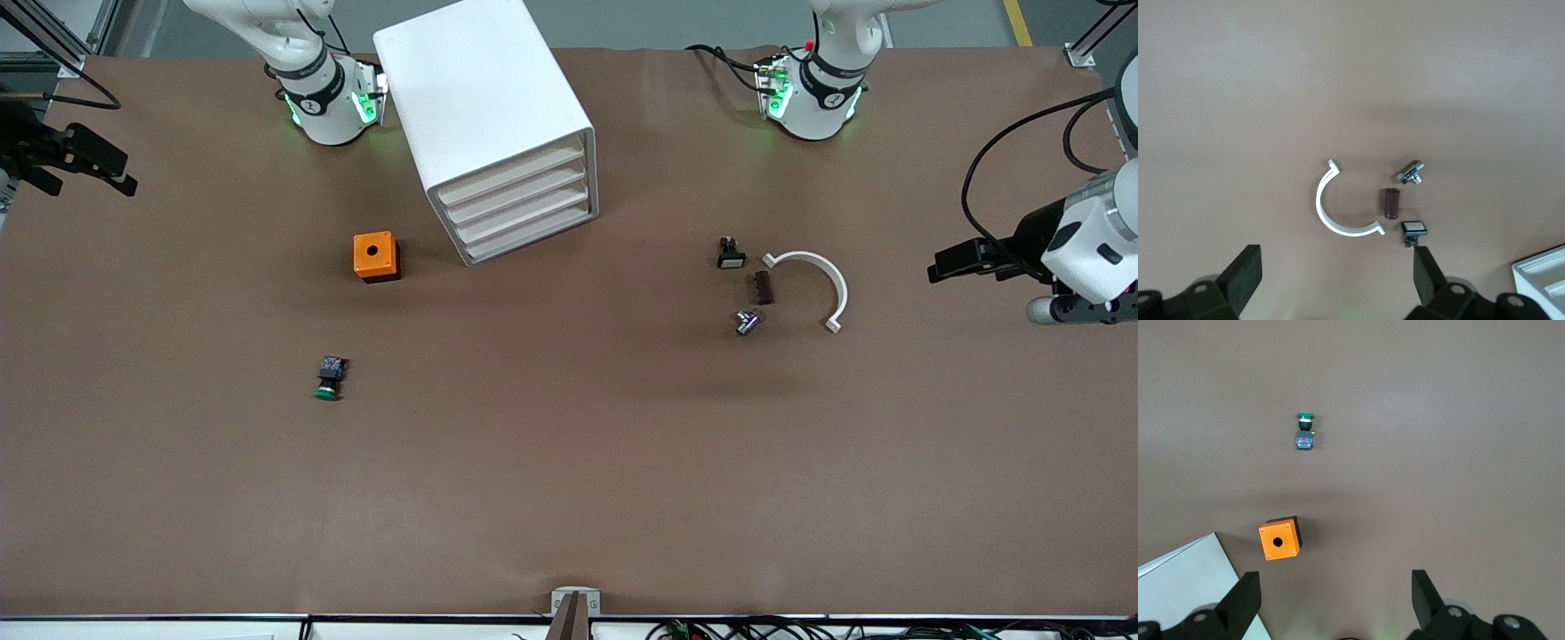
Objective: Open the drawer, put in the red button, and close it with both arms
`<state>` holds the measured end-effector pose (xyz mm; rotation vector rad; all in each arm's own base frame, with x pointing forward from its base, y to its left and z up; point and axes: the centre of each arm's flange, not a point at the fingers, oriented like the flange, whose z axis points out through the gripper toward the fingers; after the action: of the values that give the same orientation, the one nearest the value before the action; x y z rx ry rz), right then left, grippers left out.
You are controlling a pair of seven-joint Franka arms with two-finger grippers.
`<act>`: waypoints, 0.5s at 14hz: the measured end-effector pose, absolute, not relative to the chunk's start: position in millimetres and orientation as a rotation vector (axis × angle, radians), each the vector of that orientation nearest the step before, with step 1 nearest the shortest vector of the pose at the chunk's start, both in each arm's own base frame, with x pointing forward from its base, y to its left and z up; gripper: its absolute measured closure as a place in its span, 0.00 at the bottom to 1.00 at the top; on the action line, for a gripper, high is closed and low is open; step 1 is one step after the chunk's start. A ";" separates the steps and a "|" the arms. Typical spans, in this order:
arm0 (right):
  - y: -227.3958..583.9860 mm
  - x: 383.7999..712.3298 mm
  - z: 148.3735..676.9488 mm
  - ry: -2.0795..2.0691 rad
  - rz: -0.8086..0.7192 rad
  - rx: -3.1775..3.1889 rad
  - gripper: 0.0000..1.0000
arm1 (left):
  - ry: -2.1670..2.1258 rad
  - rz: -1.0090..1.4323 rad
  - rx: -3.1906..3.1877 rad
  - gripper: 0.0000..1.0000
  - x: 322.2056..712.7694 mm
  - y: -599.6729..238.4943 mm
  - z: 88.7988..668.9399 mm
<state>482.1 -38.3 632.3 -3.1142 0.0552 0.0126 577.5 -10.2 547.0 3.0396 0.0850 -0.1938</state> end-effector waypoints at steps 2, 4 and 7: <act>-38.3 482.1 632.3 0.055 0.013 -3.115 0.00 | 0.086 -0.163 3.060 0.00 569.5 -10.6 550.6; -38.3 482.2 632.2 0.055 0.013 -3.115 0.00 | 0.101 -0.122 3.067 0.00 562.8 -5.7 558.1; -38.4 482.6 632.6 0.055 0.006 -3.115 0.00 | 0.105 -0.061 3.084 0.00 558.7 -1.3 572.2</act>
<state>482.6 -38.4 632.6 -3.1150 0.0553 0.0061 558.7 -1.3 572.2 3.0843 0.1054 -0.0611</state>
